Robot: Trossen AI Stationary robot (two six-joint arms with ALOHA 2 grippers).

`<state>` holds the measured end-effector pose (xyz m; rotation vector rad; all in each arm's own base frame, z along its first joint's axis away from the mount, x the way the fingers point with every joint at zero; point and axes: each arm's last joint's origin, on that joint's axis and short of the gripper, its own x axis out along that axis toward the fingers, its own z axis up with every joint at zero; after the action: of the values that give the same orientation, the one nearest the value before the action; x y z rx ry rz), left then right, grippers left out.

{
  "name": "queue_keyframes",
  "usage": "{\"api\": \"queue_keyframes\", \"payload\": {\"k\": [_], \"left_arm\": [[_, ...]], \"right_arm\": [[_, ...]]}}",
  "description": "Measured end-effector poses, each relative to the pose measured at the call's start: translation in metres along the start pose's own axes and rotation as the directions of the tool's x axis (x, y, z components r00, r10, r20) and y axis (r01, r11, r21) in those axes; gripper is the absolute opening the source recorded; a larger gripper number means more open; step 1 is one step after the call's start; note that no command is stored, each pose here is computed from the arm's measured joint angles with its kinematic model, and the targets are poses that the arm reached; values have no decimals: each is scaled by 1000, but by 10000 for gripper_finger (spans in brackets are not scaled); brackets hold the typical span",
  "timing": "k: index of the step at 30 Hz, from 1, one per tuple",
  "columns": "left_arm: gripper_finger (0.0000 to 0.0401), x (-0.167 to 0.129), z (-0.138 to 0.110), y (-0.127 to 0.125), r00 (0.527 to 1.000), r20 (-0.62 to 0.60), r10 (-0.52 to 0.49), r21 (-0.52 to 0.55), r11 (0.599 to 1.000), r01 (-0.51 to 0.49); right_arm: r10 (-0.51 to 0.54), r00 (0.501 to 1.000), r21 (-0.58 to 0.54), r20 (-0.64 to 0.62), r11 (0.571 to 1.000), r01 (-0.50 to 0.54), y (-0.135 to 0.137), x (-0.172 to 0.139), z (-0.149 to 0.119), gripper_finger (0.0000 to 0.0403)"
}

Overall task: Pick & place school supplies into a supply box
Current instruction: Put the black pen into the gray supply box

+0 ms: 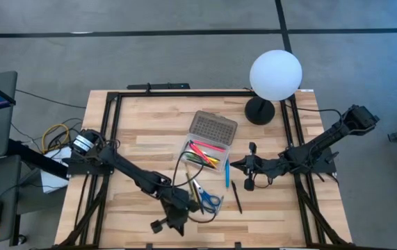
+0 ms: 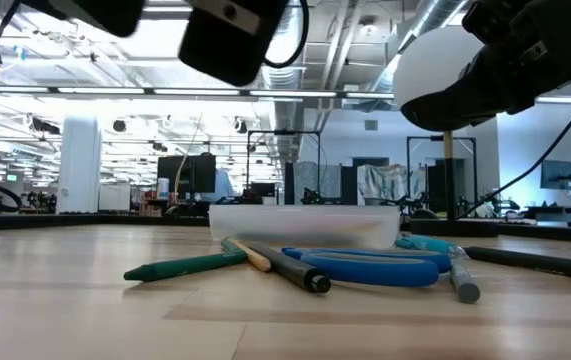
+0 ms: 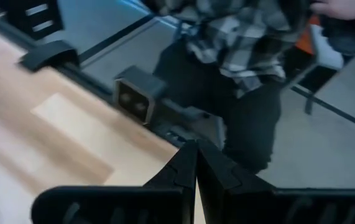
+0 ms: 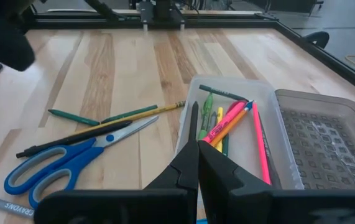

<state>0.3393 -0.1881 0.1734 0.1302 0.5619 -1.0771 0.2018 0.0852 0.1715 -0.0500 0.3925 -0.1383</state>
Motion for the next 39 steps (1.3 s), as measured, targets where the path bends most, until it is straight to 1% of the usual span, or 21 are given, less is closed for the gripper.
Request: {"api": "queue_keyframes", "payload": {"k": [4, 7, 14, 17, 21, 24, 26, 28, 30, 32, 34, 36, 38, 39], "left_arm": [[0, 3, 1, -5, 1000, 4, -29, 33, 999, 29], [0, 4, 1, -6, 999, 3, -33, 37, 999, 33], [0, 9, 1, -15, 998, -21, -59, 50, 997, 60], [0, 14, 0, -26, 992, -40, -116, 94, 988, 120], [0, 21, 1, -45, 969, -46, -243, 203, 947, 248], [0, 26, 0, -55, 963, -66, -261, 250, 930, 269], [0, 28, -1, -59, 966, -87, -243, 253, 933, 257], [0, 30, -2, -62, 969, -104, -226, 253, 936, 245], [0, 31, -3, -64, 971, -115, -207, 256, 939, 231], [0, 33, -7, -66, 978, -124, -166, 256, 947, 193], [0, 35, -13, -67, 986, -145, -85, 230, 966, 117], [0, 35, -18, -66, 986, -168, 23, 199, 980, 11], [0, 35, -22, -63, 968, -199, 151, 168, 979, -119], [0, 34, -23, -61, 950, -217, 224, 153, 969, -193]], "right_arm": [[0, 1000, 0, 0, 1000, 0, 0, 0, 0, 0], [0, 1000, 15, 0, 1000, 0, 0, 0, 0, 0], [2, 1000, 143, -7, 990, -1, 0, 0, -1, 0], [48, 999, 194, -17, 980, -44, 1, 0, -1, 0], [130, 991, 229, -33, 966, -120, 4, 0, -2, 0], [212, 976, 232, -48, 953, -196, 6, -1, -2, 0], [260, 964, 235, -57, 942, -240, 7, -1, -2, 0], [274, 961, 255, -48, 933, -253, 7, 0, -1, 0], [277, 961, 325, -16, 910, -257, 7, 0, 2, 0], [280, 960, 366, -7, 894, -258, 8, 0, 5, 0], [295, 956, 362, -6, 892, -273, 14, -3, 8, 0], [287, 958, 334, -3, 903, -269, 22, -5, 11, 0], [271, 962, 278, -6, 925, -259, 33, -8, 13, 0], [262, 965, 255, -2, 934, -253, 39, -9, 16, 0]]}}
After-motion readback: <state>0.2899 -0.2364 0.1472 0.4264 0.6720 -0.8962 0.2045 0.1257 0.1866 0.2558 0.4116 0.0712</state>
